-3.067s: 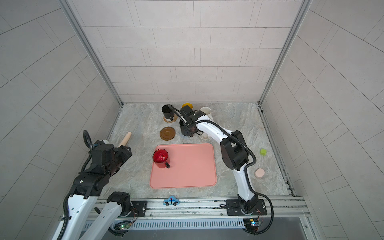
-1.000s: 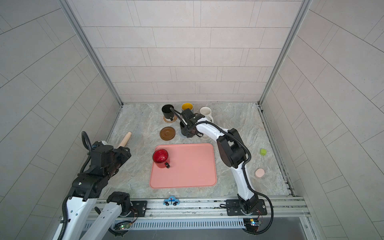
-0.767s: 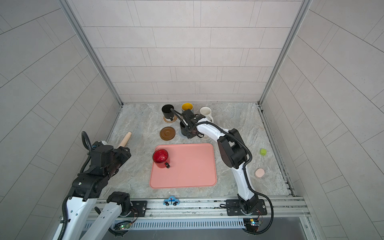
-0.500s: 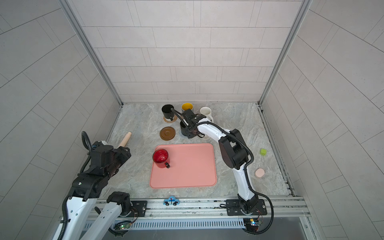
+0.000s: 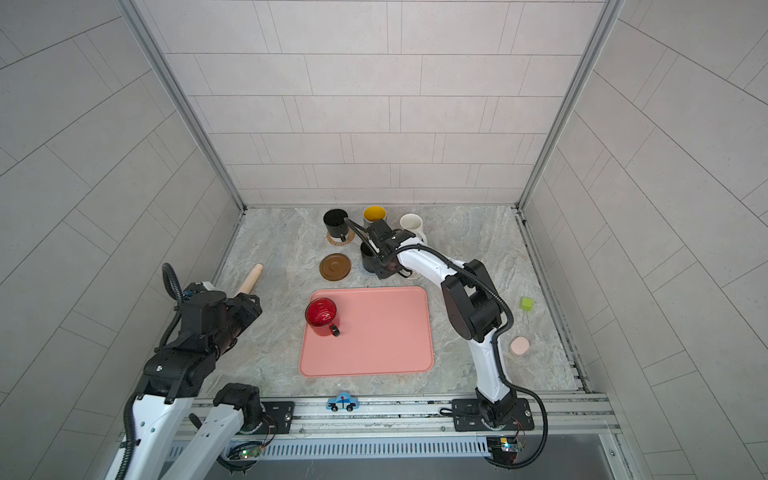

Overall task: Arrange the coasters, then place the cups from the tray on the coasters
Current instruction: 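Lower the black mug onto the blue knitted coaster with the right gripper, then open the right gripper and raise it off the black mug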

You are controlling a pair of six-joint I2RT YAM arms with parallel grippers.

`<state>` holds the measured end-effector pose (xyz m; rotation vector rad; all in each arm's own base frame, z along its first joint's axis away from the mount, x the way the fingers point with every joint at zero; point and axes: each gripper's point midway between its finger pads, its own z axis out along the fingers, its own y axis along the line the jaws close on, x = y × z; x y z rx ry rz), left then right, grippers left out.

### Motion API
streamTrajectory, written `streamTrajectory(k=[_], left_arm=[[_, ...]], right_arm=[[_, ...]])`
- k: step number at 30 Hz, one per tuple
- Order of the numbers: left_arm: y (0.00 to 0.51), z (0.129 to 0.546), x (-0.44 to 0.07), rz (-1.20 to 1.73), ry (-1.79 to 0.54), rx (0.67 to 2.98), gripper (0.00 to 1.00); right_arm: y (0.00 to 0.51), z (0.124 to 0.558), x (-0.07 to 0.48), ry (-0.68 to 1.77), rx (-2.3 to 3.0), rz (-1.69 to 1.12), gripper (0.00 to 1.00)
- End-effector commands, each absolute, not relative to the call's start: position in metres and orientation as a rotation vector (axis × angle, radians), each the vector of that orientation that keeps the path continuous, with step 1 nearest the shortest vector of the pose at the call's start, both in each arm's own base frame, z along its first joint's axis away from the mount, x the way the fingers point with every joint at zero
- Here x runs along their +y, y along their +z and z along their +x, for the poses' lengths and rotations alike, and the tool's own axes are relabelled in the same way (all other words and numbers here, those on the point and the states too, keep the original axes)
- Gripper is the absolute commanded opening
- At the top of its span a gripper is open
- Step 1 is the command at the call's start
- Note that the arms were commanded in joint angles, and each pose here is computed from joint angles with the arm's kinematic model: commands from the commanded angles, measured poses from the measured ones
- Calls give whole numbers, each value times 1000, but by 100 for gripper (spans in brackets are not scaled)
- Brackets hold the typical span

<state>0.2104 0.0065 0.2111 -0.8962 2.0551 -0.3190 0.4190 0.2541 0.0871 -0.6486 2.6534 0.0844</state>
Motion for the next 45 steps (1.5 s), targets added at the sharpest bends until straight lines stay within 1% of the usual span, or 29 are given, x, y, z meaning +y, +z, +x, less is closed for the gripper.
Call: streamTrajectory(k=[1, 5, 13, 30, 39, 45], left_arm=[[214, 208, 11, -909, -302, 2038, 59], [214, 208, 11, -910, -305, 2038, 59], [214, 208, 10, -911, -307, 2038, 59], [212, 207, 11, -913, -306, 2041, 59], [211, 207, 11, -913, -306, 2042, 59], [213, 207, 11, -911, -306, 2038, 59]], right_arm=[[107, 418, 250, 90, 2622, -627, 23], [107, 417, 252, 106, 2622, -625, 23], [107, 414, 253, 126, 2623, -624, 19], [106, 403, 255, 141, 2632, -611, 18], [109, 403, 256, 143, 2627, -611, 24], [109, 401, 257, 149, 2625, -613, 26]])
